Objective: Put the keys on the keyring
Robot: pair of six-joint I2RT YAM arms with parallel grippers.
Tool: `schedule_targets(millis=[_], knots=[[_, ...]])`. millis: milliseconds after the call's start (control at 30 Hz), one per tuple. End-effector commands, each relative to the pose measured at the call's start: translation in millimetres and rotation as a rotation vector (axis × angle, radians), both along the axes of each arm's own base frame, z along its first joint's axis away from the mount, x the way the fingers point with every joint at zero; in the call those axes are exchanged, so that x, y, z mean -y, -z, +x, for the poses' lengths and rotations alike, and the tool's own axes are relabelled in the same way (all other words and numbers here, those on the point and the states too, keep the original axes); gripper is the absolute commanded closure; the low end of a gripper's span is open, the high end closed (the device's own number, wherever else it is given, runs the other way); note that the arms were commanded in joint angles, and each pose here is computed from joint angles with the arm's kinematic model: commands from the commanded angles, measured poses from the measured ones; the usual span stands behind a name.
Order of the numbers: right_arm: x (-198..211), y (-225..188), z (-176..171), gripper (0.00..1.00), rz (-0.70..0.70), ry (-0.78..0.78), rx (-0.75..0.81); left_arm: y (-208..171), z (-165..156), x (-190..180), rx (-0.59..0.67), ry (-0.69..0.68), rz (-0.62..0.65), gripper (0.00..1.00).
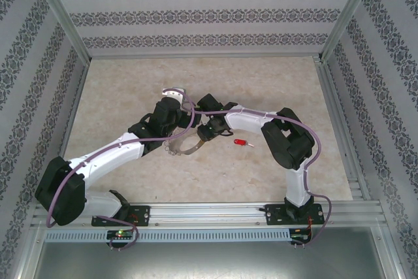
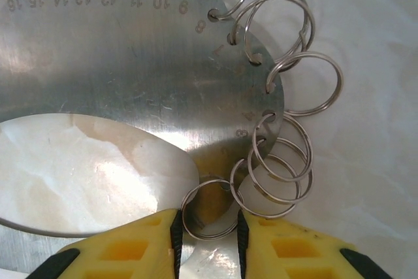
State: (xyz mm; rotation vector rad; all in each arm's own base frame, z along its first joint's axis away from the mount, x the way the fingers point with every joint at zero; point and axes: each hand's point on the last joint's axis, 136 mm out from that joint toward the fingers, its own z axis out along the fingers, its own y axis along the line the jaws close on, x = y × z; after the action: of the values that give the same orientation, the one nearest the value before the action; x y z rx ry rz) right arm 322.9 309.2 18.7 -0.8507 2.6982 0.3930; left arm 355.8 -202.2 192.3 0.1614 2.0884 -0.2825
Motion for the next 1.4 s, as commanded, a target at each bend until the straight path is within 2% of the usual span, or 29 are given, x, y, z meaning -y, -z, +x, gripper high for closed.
schedule_targets(millis=[0,400,600,733,767,800,900,1000,1133,1233,1367], knots=[[-4.5,5.1,-2.1,0.73,-0.047,-0.025,0.016,-10.1,-2.4,4.7,0.025,0.027,-0.013,0.00],[-0.2,-17.1,-10.4,0.99,-0.039,-0.077,0.006,-12.3,-5.6,2.0,0.031,0.026,-0.016,0.00],[0.0,-31.5,-23.5,1.00,0.025,-0.090,-0.026,-13.7,-8.4,0.0,0.032,0.024,-0.021,0.00],[2.8,-43.9,-20.0,1.00,0.114,-0.019,-0.038,-14.2,-11.0,-1.1,0.034,0.026,-0.028,0.00],[3.9,-46.2,-16.6,0.90,0.135,0.008,-0.040,-14.3,-10.9,-0.9,0.034,0.026,-0.032,0.00],[5.2,-47.8,-12.5,0.75,0.158,0.040,-0.046,-13.5,-11.0,-0.7,0.034,0.027,-0.031,0.00],[6.9,-51.1,-1.1,0.62,0.237,0.146,-0.094,-8.7,-11.2,-1.0,0.022,0.028,-0.022,0.00],[4.7,-55.7,5.6,0.56,0.326,0.253,-0.133,-2.2,-13.2,3.5,-0.012,0.052,-0.017,0.00],[1.5,-59.9,7.2,0.55,0.409,0.340,-0.144,8.2,-14.0,7.8,-0.081,0.049,-0.062,0.00],[13.1,-54.9,5.8,0.54,0.365,0.339,-0.091,10.9,-12.8,9.9,-0.138,0.038,-0.161,0.00],[26.7,-42.7,-1.7,0.54,0.292,0.258,-0.038,10.5,-7.9,12.0,-0.196,0.014,-0.272,0.00]])
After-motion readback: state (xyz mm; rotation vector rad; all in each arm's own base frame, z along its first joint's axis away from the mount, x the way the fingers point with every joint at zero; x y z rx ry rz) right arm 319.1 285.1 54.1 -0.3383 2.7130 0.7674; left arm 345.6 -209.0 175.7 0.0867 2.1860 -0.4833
